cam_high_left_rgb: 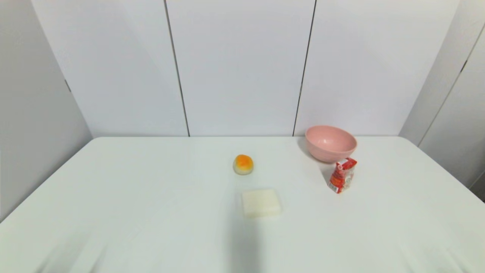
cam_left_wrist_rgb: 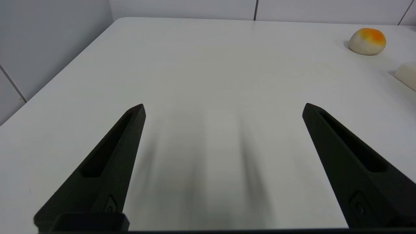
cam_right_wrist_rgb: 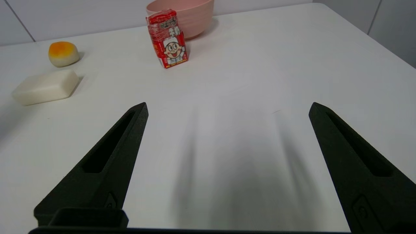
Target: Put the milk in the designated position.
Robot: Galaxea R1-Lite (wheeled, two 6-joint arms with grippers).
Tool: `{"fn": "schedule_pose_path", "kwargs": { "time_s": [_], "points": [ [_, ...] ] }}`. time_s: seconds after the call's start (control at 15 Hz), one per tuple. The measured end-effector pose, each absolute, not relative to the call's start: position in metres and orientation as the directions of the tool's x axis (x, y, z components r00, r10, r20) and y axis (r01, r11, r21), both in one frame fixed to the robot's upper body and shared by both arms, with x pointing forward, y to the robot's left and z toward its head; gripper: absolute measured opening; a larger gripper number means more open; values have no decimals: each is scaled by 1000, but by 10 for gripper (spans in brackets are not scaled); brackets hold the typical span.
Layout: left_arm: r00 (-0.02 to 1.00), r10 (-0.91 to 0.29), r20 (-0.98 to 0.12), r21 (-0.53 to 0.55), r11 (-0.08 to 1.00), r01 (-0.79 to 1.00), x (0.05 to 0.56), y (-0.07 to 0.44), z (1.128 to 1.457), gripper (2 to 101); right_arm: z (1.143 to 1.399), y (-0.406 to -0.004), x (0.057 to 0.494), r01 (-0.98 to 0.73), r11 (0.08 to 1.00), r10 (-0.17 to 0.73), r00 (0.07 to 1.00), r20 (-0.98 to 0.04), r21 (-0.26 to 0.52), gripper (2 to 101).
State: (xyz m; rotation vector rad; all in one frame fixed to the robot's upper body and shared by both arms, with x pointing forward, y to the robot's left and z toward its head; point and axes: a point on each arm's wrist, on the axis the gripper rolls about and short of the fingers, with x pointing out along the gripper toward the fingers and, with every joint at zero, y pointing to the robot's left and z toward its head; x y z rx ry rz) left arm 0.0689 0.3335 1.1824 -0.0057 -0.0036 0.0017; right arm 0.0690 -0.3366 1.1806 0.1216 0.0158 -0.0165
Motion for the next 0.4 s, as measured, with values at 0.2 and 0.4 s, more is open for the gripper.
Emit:
{"fn": "schedule_pose_path", "kwargs": {
  "time_s": [0.2,0.4],
  "points": [
    [1000,2,4,-6,1000,-2,69,334,1182,978,1181,-337,69,17,994,-15,1000,-16,112,980],
    [1000,2,4,-5,1000,-2,69,334,1182,978,1181,-337,69,19,991,-17,1000,-16,130,980]
  ]
}}
